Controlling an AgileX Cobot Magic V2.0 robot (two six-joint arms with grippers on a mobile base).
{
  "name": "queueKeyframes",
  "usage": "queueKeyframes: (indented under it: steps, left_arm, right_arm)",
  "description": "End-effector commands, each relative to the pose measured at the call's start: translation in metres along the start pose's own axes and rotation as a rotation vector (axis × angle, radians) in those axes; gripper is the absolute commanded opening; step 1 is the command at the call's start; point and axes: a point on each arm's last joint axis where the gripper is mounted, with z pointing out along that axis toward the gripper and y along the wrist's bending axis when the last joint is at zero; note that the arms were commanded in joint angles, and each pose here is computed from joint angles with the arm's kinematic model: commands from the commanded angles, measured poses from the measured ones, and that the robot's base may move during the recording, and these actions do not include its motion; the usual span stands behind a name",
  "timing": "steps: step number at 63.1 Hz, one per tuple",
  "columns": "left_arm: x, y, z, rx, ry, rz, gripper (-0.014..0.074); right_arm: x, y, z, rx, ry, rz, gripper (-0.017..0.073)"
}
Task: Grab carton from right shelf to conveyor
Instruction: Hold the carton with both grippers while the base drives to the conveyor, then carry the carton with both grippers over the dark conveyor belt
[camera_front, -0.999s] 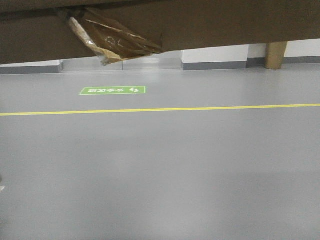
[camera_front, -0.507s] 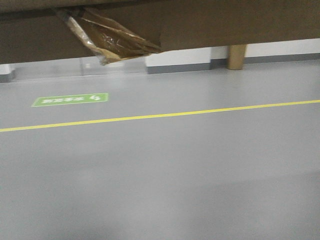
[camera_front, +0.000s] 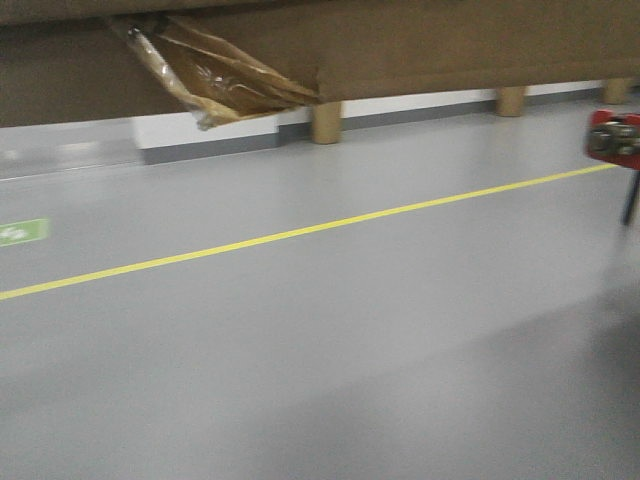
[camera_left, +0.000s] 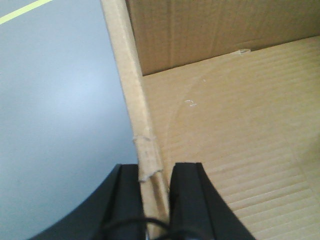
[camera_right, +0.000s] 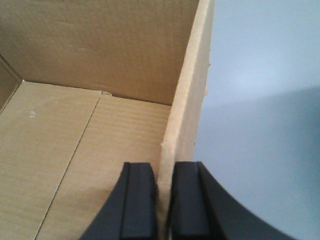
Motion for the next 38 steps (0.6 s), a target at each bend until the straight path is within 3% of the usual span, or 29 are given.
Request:
queueKeyframes:
  steps: [1,38]
  left_arm:
    - [-0.0024,0.001,-0.0044,-0.014,-0.037,0.029,-0.0018]
    - [-0.0056,0.0107,-0.0052,-0.123,-0.068,0.074,-0.0018]
  right_arm:
    - [-0.0059,0.0011,-0.0099,-0.011,-0.08,-0.02,-0.007]
    - [-0.0059,0.0011,-0.0099,-0.011,-0.08,-0.02,-0.007]
